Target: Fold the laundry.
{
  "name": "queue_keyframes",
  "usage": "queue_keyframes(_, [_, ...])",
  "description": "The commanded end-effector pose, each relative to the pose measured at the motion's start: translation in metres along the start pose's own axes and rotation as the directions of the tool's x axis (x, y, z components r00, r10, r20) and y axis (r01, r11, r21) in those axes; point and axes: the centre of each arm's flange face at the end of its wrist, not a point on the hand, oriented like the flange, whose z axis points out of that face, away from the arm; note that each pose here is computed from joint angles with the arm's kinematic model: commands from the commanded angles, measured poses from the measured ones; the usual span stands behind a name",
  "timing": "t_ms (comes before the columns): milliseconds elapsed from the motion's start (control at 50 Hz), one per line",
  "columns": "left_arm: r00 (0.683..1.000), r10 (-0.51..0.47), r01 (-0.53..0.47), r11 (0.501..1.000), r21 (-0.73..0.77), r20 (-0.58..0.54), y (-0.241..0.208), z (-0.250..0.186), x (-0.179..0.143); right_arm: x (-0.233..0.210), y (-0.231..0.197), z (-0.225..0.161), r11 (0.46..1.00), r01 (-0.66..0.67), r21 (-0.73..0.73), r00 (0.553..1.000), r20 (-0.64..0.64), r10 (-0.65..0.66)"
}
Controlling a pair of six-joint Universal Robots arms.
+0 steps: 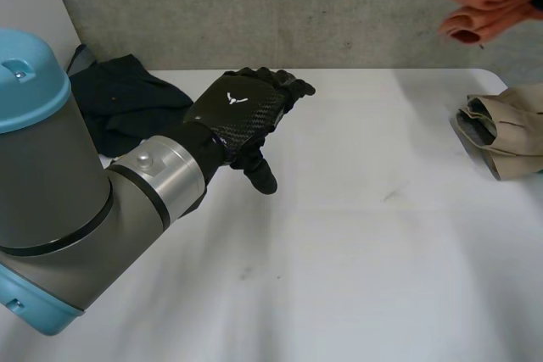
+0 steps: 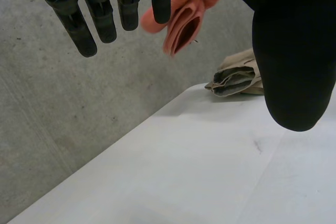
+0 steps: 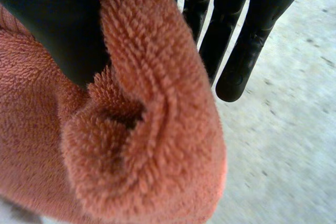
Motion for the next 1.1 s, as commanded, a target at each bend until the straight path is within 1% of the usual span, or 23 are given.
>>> queue_keyframes(20, [1.0,-0.001,0.001,1.0,-0.005,-0.001,0.002,0.0,0.001,0.046,0.065,-0.041,0.996,0.014,-0.083,0.999,-0.049,-0.018])
queue_keyframes(100, [1.0,-0.001,0.001,1.0,-0.005,0.0,0.002,0.0,0.0,0.053,0.122,-0.088,0.978,-0.047,-0.201,0.999,-0.034,0.041])
queue_keyframes(180, [1.0,-0.001,0.001,1.0,-0.009,-0.005,0.003,-0.001,0.002,0.04,0.159,-0.124,0.952,-0.107,-0.288,0.994,-0.008,0.109])
queue_keyframes(300, [1.0,-0.004,0.004,1.0,-0.016,-0.009,0.006,0.0,0.004,0.036,0.175,-0.16,0.922,-0.129,-0.365,0.991,-0.019,0.131])
queue_keyframes(400, [1.0,-0.004,0.004,1.0,-0.016,-0.009,0.006,0.0,0.004,0.049,0.145,-0.159,0.918,-0.12,-0.377,0.993,-0.057,0.107])
queue_keyframes(480, [1.0,-0.003,0.003,1.0,-0.014,-0.009,0.005,0.0,0.004,0.079,0.106,-0.154,0.92,-0.096,-0.381,0.989,-0.139,0.046])
queue_keyframes(540, [1.0,-0.003,0.003,1.0,-0.011,-0.008,0.004,-0.001,0.004,0.103,0.077,-0.153,0.916,-0.068,-0.395,0.981,-0.195,-0.011])
queue_keyframes(640, [1.0,-0.002,0.002,1.0,-0.008,-0.008,0.003,-0.001,0.004,0.127,0.044,-0.153,0.899,0.037,-0.436,0.965,-0.217,-0.145])
queue_keyframes(700, [1.0,-0.002,0.002,1.0,-0.008,-0.008,0.003,-0.001,0.004,0.138,0.025,-0.15,0.871,0.137,-0.472,0.926,-0.251,-0.282])
queue_keyframes(740, [1.0,-0.001,0.001,1.0,-0.003,-0.006,0.001,-0.002,0.003,0.146,0.013,-0.148,0.841,0.206,-0.5,0.88,-0.281,-0.382])
queue_keyframes(780, [1.0,-0.001,0.001,1.0,0.006,-0.003,-0.002,-0.002,0.002,0.157,-0.01,-0.143,0.784,0.299,-0.544,0.784,-0.329,-0.527])
queue_keyframes(800, [1.0,0.0,0.0,1.0,0.01,0.001,-0.003,-0.003,0.001,0.158,-0.015,-0.14,0.771,0.318,-0.552,0.759,-0.339,-0.556])
queue_keyframes(820, [1.0,0.002,-0.002,1.0,0.016,0.004,-0.005,-0.003,0.0,0.154,-0.026,-0.136,0.747,0.336,-0.574,0.715,-0.361,-0.599])
queue_keyframes(840, [1.0,0.003,-0.003,1.0,0.022,0.009,-0.007,-0.004,-0.001,0.149,-0.03,-0.131,0.747,0.339,-0.572,0.707,-0.368,-0.603])
queue_keyframes(860, [1.0,0.005,-0.006,1.0,0.026,0.013,-0.008,-0.004,-0.002,0.138,-0.034,-0.123,0.757,0.338,-0.559,0.712,-0.374,-0.594])
queue_keyframes(880, [1.0,0.011,-0.012,0.999,0.033,0.019,-0.009,-0.004,-0.003,0.107,-0.043,-0.101,0.796,0.335,-0.505,0.754,-0.363,-0.547])
queue_keyframes(940, [0.996,0.02,-0.027,0.997,0.076,0.088,-0.014,0.002,-0.018,0.06,-0.059,-0.077,0.858,0.304,-0.415,0.832,-0.322,-0.451])
queue_keyframes(960, [0.992,0.02,-0.031,0.996,0.088,0.128,-0.015,0.004,-0.029,0.027,-0.073,-0.067,0.897,0.269,-0.352,0.885,-0.278,-0.374])
queue_keyframes(980, [0.985,0.019,-0.037,0.994,0.102,0.174,-0.016,0.007,-0.042,0.01,-0.079,-0.064,0.913,0.245,-0.325,0.911,-0.246,-0.332])
queue_keyframes(1000, [0.963,0.02,-0.054,0.991,0.12,0.269,-0.016,0.011,-0.071,-0.007,-0.084,-0.063,0.928,0.219,-0.302,0.933,-0.212,-0.289])
queue_keyframes(1020, [0.952,0.021,-0.063,0.99,0.128,0.305,-0.016,0.013,-0.083,-0.038,-0.092,-0.063,0.949,0.175,-0.262,0.967,-0.134,-0.215])
queue_keyframes(1060, [0.919,0.023,-0.087,0.985,0.146,0.394,-0.014,0.016,-0.119,-0.067,-0.1,-0.065,0.964,0.14,-0.225,0.987,-0.049,-0.154])
queue_keyframes(1100, [0.895,0.028,-0.106,0.983,0.151,0.446,-0.012,0.019,-0.143,-0.097,-0.11,-0.068,0.976,0.106,-0.19,0.994,0.031,-0.102])
